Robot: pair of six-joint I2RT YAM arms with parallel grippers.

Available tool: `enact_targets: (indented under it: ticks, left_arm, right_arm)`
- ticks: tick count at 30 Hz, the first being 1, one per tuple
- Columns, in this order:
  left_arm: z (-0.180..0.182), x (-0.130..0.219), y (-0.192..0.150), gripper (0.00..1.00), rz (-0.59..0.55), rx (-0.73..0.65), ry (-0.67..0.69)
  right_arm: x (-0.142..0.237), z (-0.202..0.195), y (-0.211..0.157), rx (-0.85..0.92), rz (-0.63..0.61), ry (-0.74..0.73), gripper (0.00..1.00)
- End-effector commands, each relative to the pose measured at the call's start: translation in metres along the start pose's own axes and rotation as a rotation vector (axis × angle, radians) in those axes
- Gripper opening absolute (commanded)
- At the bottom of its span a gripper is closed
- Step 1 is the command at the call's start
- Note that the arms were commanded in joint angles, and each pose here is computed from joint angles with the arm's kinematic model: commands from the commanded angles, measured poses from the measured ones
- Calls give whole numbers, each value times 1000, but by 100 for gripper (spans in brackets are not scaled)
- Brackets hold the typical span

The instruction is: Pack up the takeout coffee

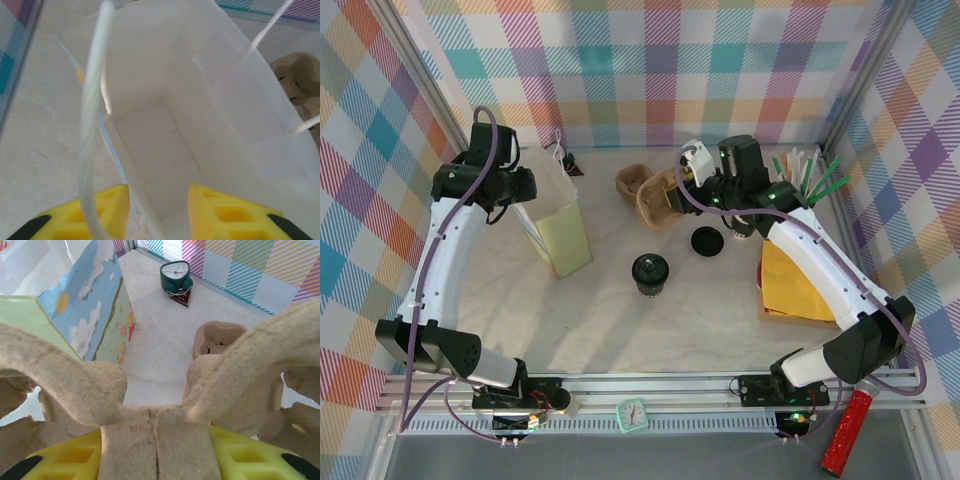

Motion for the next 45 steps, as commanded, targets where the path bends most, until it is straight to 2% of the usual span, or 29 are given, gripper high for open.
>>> enact_targets:
  ticks: [1,2,4,6,12,19,26,30,32,37,45]
  left_arm:
    - [8,15,4,51,-35,66,90]
    - [11,18,6,59,-45,95,115]
    - [16,21,8,60,-54,142,164]
    - [22,20,9,68,-50,192,218]
    - [25,-6,8,68,45,288,197]
    - [20,-32,6,67,100,316,194]
    - [20,-53,3,48,132,291,230]
    - [17,-57,4,20,126,279,197]
    - [17,-53,6,11,113,267,185]
    - [13,-41,13,3,84,200,127]
    - [-5,-13,21,1,25,37,8]
  right_arm:
    - [5,5,3,22,-18,11,43]
    - [5,5,4,22,-17,9,43]
    - [5,5,4,25,-19,7,43]
    - [4,5,4,26,-20,9,43]
    - [2,6,5,29,-20,14,43]
    - [3,7,3,30,-17,11,43]
    - [5,8,1,27,-17,9,43]
    - [6,9,2,29,-19,9,43]
    - [6,9,2,30,-19,9,43]
    - [7,11,3,33,-21,9,43]
    - [7,12,5,39,-29,12,43]
Point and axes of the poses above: each hand's point on the last joint's axis, 136 mm out from that joint toward the fingers, its own x axis back along the fingers, its own z axis along the line the jaws close on, y = z × x, the point moved 9 cm from there along x, back along the fingers, and after that the axes turned 2 degrees about -x, right-handed, at the moved point
